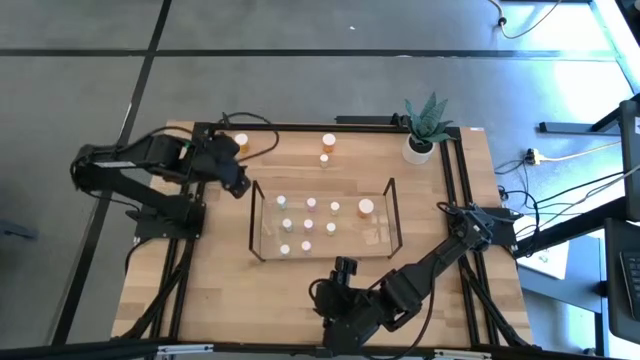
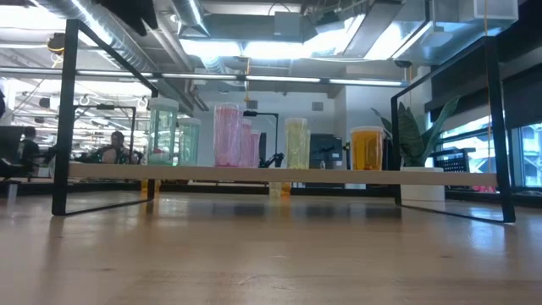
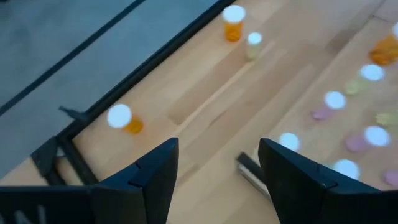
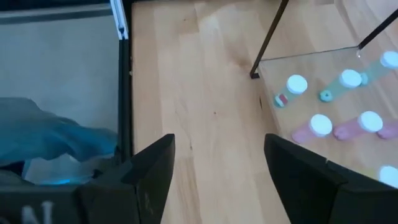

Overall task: Pick and place medicine bottles onto shelf by color
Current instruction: Put the yellow pill bottle on the shelf aligned with the other yellow pill bottles

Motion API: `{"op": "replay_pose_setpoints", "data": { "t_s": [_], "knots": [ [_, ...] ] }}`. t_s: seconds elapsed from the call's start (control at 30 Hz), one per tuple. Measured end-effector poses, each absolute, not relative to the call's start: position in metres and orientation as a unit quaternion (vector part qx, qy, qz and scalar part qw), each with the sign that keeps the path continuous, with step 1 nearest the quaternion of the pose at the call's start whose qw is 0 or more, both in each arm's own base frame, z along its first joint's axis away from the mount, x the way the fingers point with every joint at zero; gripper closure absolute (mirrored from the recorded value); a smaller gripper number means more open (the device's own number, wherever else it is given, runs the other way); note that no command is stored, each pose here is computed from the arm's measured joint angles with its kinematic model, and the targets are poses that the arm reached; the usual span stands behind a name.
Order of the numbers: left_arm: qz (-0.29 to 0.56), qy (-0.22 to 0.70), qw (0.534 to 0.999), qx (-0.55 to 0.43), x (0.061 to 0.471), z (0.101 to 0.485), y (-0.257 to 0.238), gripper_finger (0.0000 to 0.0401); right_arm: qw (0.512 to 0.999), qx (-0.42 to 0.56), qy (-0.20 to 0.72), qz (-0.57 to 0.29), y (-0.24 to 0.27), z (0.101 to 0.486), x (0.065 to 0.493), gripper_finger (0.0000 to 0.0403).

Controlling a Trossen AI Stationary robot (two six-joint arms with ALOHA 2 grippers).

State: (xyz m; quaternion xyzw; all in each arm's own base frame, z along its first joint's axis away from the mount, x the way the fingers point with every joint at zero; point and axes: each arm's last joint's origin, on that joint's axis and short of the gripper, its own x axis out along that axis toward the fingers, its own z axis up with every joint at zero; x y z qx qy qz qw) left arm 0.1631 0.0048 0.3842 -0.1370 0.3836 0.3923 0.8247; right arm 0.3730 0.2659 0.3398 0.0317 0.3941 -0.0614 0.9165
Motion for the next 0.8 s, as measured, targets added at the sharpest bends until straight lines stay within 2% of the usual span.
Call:
{"op": "replay_pose_setpoints", "data": {
  "t_s": [0.13, 0.37, 0.47, 0.63, 0.8],
  "knots": [
    [0.407, 0.392, 0.814, -0.132, 0.162, 0.384, 0.016, 0.0186, 0.92, 0.046, 0.384, -0.062, 0.265, 0.341, 0.376, 0.0154],
    [0.431, 0.394, 0.801, -0.135, 0.16, 0.384, 0.029, 0.0186, 0.919, -0.041, 0.391, -0.037, 0.256, 0.34, 0.382, 0.0154],
    [0.436, 0.393, 0.798, -0.137, 0.16, 0.384, 0.031, 0.0186, 0.914, -0.055, 0.394, -0.082, 0.243, 0.337, 0.386, 0.0154],
    [0.438, 0.393, 0.797, -0.138, 0.16, 0.384, 0.031, 0.0186, 0.871, -0.074, 0.458, -0.162, 0.188, 0.33, 0.399, 0.0154],
    [0.439, 0.403, 0.792, -0.133, 0.158, 0.383, 0.031, 0.0186, 0.844, 0.022, 0.515, -0.15, 0.121, 0.327, 0.424, 0.0154]
  ]
}}
